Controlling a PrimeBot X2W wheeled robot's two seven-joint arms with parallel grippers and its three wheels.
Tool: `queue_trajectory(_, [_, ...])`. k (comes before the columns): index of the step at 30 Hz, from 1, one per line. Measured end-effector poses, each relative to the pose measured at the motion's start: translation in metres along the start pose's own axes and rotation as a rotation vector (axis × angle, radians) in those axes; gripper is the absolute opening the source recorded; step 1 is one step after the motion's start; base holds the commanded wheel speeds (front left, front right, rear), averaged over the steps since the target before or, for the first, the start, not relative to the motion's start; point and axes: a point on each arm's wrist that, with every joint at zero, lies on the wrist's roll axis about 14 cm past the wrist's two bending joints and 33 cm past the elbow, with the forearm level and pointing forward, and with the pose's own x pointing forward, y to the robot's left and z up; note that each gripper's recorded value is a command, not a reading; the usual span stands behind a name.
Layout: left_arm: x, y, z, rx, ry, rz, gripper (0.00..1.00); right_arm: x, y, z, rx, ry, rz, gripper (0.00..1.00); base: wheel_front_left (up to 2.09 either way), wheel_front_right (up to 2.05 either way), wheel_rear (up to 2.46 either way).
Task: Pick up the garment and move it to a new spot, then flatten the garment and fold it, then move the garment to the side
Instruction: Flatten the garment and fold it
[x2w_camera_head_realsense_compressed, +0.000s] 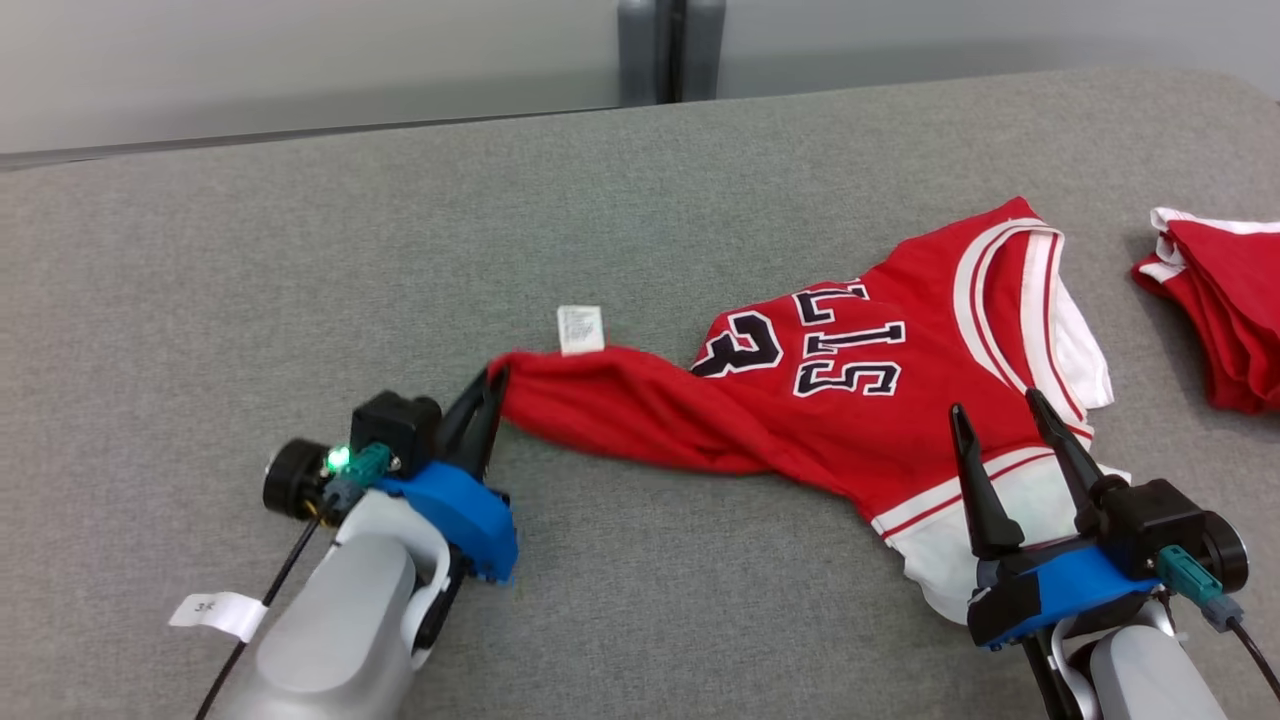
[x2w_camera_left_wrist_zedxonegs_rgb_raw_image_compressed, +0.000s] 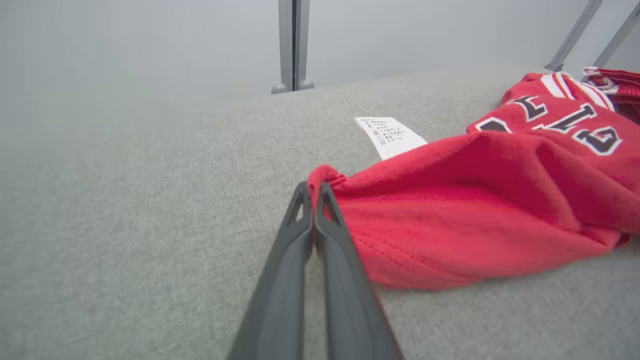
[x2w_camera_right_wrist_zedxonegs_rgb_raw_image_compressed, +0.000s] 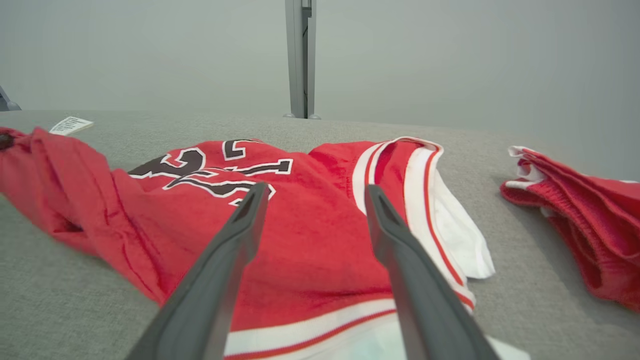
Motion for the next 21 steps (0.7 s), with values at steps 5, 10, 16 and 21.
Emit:
queue_trajectory(5, [-0.006, 0.015, 0.070, 0.079, -0.208, 0.049, 0.00, 0.003, 0.009, 0.006, 0.011, -0.019, 0.020, 1.00, 0.00, 0.00, 0.00])
queue_trajectory(10, [-0.039, 0.026, 0.147, 0.213, -0.445, 0.114, 0.00, 0.004, 0.020, 0.012, 0.029, -0.035, 0.044, 1.00, 0.00, 0.00, 0.00])
queue_trajectory(16, [-0.078, 0.038, 0.096, 0.206, -0.345, 0.195, 0.00, -0.003, 0.036, 0.014, 0.050, -0.036, 0.074, 1.00, 0.00, 0.00, 0.00])
queue_trajectory(21, [-0.116, 0.053, 0.010, 0.096, -0.145, 0.311, 1.00, -0.013, 0.041, 0.014, 0.057, -0.035, 0.083, 1.00, 0.00, 0.00, 0.00])
